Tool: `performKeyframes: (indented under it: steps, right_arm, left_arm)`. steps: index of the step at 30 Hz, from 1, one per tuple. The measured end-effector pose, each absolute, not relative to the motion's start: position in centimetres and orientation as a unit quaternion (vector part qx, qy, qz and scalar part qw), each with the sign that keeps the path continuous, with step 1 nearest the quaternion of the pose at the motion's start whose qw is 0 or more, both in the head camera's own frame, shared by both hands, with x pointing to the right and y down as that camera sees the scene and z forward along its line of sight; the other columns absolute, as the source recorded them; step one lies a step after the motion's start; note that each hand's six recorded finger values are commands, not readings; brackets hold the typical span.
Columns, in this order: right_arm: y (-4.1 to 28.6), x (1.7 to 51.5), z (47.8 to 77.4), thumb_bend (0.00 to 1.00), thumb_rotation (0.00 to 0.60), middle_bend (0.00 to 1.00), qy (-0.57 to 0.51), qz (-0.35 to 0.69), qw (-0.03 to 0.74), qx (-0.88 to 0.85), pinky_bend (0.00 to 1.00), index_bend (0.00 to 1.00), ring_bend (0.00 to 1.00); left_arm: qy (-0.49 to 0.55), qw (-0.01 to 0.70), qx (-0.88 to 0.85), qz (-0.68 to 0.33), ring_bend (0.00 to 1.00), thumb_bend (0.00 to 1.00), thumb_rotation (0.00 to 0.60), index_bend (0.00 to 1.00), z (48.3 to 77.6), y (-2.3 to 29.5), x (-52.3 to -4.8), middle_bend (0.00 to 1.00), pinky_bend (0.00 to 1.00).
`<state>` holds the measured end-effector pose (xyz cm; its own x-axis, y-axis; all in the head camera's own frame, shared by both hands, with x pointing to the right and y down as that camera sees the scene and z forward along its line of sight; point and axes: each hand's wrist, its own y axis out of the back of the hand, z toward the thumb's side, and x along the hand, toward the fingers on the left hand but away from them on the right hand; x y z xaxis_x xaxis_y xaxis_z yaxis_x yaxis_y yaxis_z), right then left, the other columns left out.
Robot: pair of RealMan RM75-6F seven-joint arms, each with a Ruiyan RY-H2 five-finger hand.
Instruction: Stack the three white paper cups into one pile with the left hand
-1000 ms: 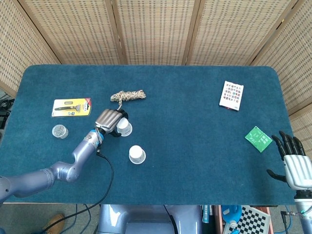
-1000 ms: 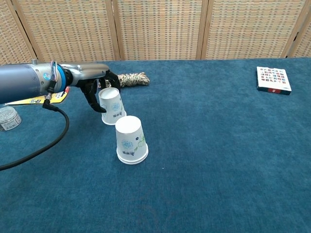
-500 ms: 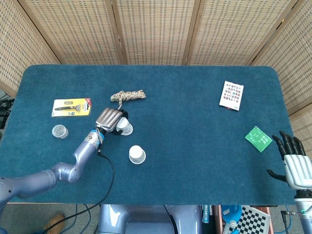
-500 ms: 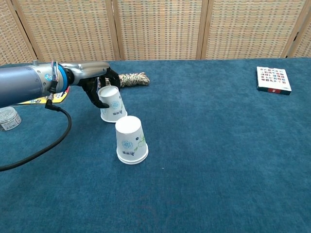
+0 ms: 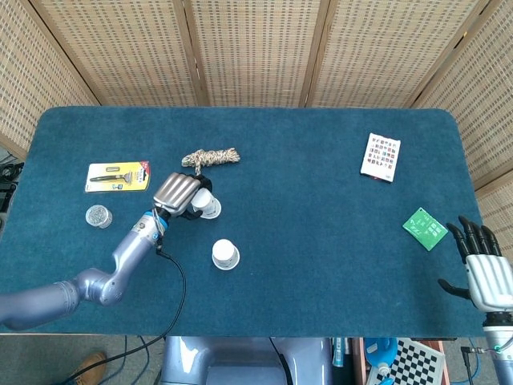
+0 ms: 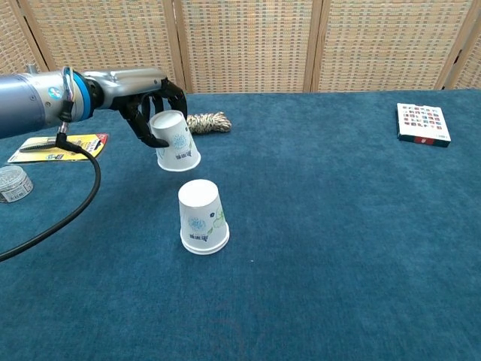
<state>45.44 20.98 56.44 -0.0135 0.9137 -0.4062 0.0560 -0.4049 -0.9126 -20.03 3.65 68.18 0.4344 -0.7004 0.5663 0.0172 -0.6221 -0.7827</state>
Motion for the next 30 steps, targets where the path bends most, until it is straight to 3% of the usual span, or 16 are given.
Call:
performKeyframes:
  steps: [7,13,30]
  right_arm:
    - [21.0,45.3,56.7,0.00,0.600,0.00,-0.401,0.588,0.364,-0.601,0.00,0.13,0.00]
    - [21.0,45.3,56.8,0.00,0.600,0.00,-0.400,0.589,0.364,-0.601,0.00,0.13,0.00]
    - [20.9,45.5,56.6,0.00,0.600,0.00,-0.404,0.590,0.362,-0.598,0.00,0.13,0.00]
  left_arm:
    - [0.211,0.374,-0.789,-0.439,0.40,0.30,0.600,0.42,63.8,5.2,-19.8,0.36,0.41]
    - [0.192,0.382,-0.806,-0.409,0.40,0.30,0.600,0.42,62.0,6.9,-19.2,0.36,0.41]
    - [0.139,0.374,-0.832,-0.386,0.40,0.30,0.600,0.42,62.0,10.2,-17.6,0.36,0.41]
